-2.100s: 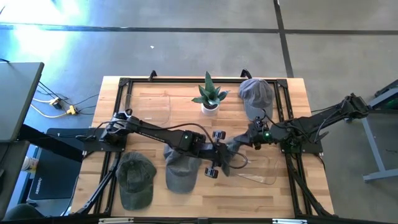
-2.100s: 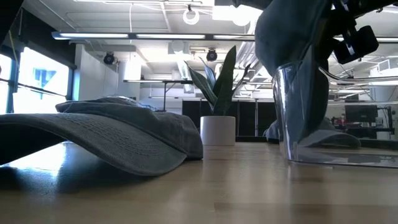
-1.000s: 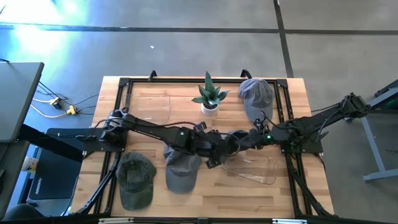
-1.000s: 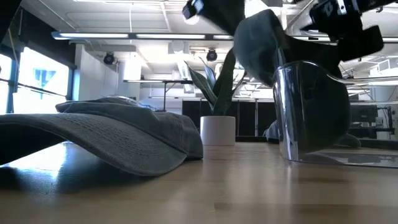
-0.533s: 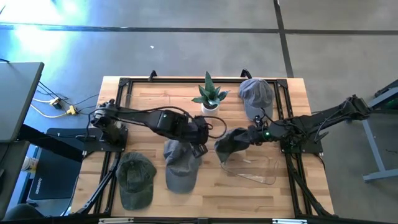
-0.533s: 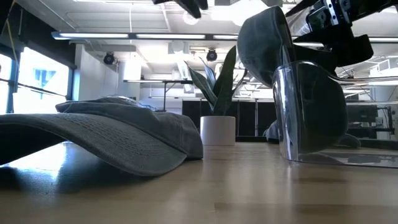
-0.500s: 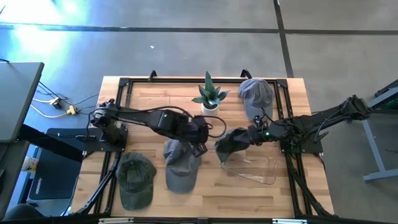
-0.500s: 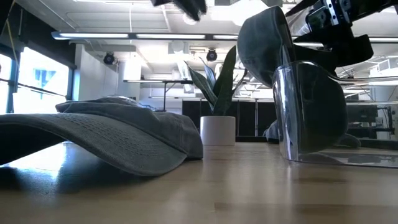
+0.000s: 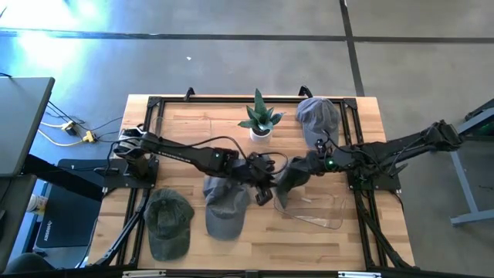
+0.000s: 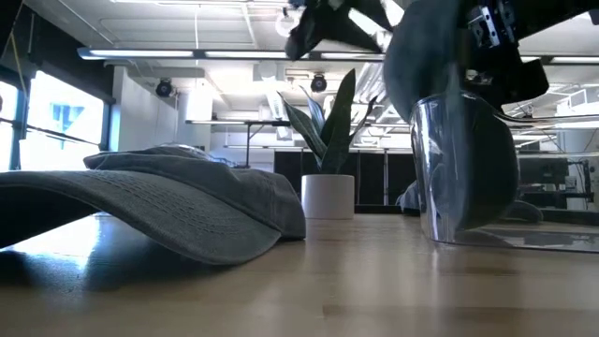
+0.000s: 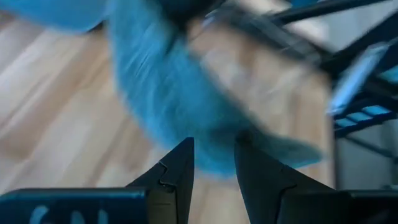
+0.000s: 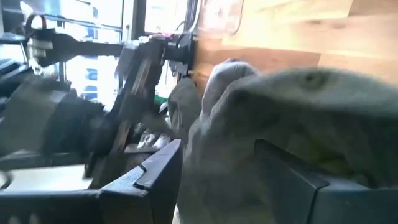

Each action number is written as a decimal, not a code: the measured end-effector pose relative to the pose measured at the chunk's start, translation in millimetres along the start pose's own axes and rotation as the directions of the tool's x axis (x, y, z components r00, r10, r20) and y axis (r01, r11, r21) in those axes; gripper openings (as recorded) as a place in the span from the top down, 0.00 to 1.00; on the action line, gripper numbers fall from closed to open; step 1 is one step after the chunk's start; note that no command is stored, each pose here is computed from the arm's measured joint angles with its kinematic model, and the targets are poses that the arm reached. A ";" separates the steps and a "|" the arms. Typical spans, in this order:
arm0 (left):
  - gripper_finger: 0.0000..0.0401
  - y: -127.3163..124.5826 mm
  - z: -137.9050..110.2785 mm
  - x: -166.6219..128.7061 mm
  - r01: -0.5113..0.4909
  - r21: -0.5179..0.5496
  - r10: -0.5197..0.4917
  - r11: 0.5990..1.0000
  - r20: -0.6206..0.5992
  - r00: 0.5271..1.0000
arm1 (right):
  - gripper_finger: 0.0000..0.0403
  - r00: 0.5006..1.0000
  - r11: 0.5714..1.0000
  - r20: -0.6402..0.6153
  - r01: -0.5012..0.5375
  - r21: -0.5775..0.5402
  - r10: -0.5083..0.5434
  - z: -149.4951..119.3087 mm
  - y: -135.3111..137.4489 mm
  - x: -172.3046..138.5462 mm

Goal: Pick & Place hat
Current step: Put the right black cap into the right transparent bin

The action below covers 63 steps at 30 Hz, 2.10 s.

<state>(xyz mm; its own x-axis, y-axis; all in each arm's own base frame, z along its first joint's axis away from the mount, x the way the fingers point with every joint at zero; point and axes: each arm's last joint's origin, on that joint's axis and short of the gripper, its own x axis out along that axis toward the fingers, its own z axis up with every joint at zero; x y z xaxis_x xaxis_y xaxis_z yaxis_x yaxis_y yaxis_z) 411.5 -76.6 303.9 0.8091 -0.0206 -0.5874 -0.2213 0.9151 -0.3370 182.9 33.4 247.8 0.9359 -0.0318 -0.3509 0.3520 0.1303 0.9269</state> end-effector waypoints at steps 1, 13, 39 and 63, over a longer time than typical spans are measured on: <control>0.72 -3.6 2.2 -0.3 0.036 -0.001 -0.036 0.999 0.024 0.999 | 0.52 1.000 1.000 0.004 0.001 0.003 -0.001 1.5 -0.1 0.3; 0.72 -24.8 31.5 -35.2 0.213 -0.048 -0.209 0.976 0.076 0.975 | 0.52 1.000 0.999 0.018 -0.006 -0.044 0.007 6.7 -0.9 19.6; 0.72 -7.7 27.7 -80.8 -0.185 0.035 0.188 0.982 -0.169 0.967 | 0.54 0.934 0.946 -0.315 -0.244 -0.214 0.169 -14.6 39.9 -13.4; 0.72 23.2 22.2 -134.2 -0.434 0.002 0.418 0.901 -0.273 0.866 | 0.95 0.879 0.515 0.010 0.289 -0.807 -0.477 -20.0 88.4 104.3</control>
<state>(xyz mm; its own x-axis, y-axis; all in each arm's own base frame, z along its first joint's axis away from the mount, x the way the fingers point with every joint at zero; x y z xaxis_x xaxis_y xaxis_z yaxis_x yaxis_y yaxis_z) 309.9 -43.6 391.2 0.4597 0.2550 -0.8507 -0.5494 0.8343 -0.0468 311.3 61.4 290.5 0.6547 -0.1005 -0.7492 0.4391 0.8573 0.2687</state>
